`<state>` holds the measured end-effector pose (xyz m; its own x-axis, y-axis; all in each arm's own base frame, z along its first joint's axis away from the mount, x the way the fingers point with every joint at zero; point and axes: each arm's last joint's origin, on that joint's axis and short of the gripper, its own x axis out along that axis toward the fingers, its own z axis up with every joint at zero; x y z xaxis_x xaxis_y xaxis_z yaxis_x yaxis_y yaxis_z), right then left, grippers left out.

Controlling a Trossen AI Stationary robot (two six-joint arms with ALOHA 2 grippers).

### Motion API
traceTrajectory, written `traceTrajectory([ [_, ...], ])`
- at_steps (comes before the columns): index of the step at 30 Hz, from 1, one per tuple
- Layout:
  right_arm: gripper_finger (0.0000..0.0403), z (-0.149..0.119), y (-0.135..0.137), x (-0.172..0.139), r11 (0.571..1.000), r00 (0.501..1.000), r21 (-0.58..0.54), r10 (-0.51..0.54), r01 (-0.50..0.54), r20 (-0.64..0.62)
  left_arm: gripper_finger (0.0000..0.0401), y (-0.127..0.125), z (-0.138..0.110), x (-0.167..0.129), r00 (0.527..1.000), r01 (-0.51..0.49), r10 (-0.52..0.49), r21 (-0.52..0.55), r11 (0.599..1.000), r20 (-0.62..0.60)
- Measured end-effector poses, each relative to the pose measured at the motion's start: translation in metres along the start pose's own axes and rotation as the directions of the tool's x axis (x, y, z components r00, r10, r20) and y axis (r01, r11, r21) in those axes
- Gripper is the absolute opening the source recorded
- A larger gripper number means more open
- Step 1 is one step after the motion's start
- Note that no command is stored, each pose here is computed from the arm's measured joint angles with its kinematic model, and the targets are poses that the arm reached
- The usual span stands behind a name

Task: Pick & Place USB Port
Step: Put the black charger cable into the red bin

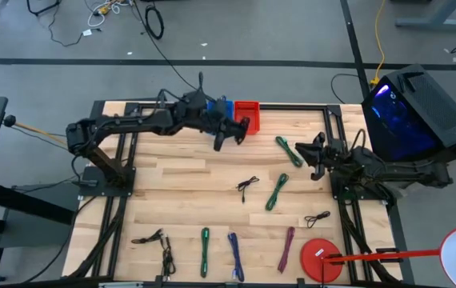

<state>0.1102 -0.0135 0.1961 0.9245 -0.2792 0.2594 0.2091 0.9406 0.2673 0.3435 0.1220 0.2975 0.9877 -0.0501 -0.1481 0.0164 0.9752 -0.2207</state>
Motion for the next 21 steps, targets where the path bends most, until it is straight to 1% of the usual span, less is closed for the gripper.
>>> traceTrajectory([
  [2, 0.0063, 0.002, 0.001, 0.003, 1.000, 1.000, -0.021, 0.001, 0.000, 0.017, 0.0056, -0.005, 0.002, 0.002, 1.000, 0.014, -0.014, 0.012, 1.000, 0.025],
  [5, 0.0063, 0.004, 0.003, 0.013, 0.999, 0.999, -0.037, -0.036, 0.035, -0.026, 0.0056, -0.014, 0.006, 0.005, 0.997, 0.041, -0.044, 0.043, 0.998, 0.067],
  [6, 0.0063, 0.007, 0.005, 0.018, 0.999, 0.999, -0.038, -0.032, 0.031, -0.040, 0.0056, -0.018, 0.006, 0.006, 0.996, 0.051, -0.054, 0.051, 0.997, 0.071],
  [8, 0.0063, 0.019, 0.012, 0.032, 0.998, 0.999, -0.063, 0.006, -0.008, -0.037, 0.0056, -0.025, 0.006, 0.008, 0.994, 0.070, -0.075, 0.066, 0.995, 0.079],
  [9, 0.0063, 0.026, 0.016, 0.040, 0.996, 0.999, -0.092, 0.020, -0.023, -0.035, 0.0056, -0.027, 0.006, 0.009, 0.993, 0.074, -0.080, 0.077, 0.994, 0.088],
  [12, 0.0063, 0.041, 0.025, 0.065, 0.982, 0.999, -0.186, 0.009, -0.019, -0.051, 0.0056, -0.034, 0.006, 0.011, 0.992, 0.074, -0.083, 0.099, 0.992, 0.098],
  [14, 0.0063, 0.044, 0.029, 0.081, 0.973, 0.997, -0.232, 0.004, -0.021, -0.075, 0.0056, -0.037, 0.006, 0.012, 0.991, 0.070, -0.081, 0.102, 0.992, 0.102],
  [21, 0.0067, 0.047, 0.042, 0.129, 0.955, 0.989, -0.285, 0.041, -0.081, -0.142, 0.0056, -0.053, 0.005, 0.016, 0.986, 0.111, -0.126, 0.132, 0.985, 0.113],
])
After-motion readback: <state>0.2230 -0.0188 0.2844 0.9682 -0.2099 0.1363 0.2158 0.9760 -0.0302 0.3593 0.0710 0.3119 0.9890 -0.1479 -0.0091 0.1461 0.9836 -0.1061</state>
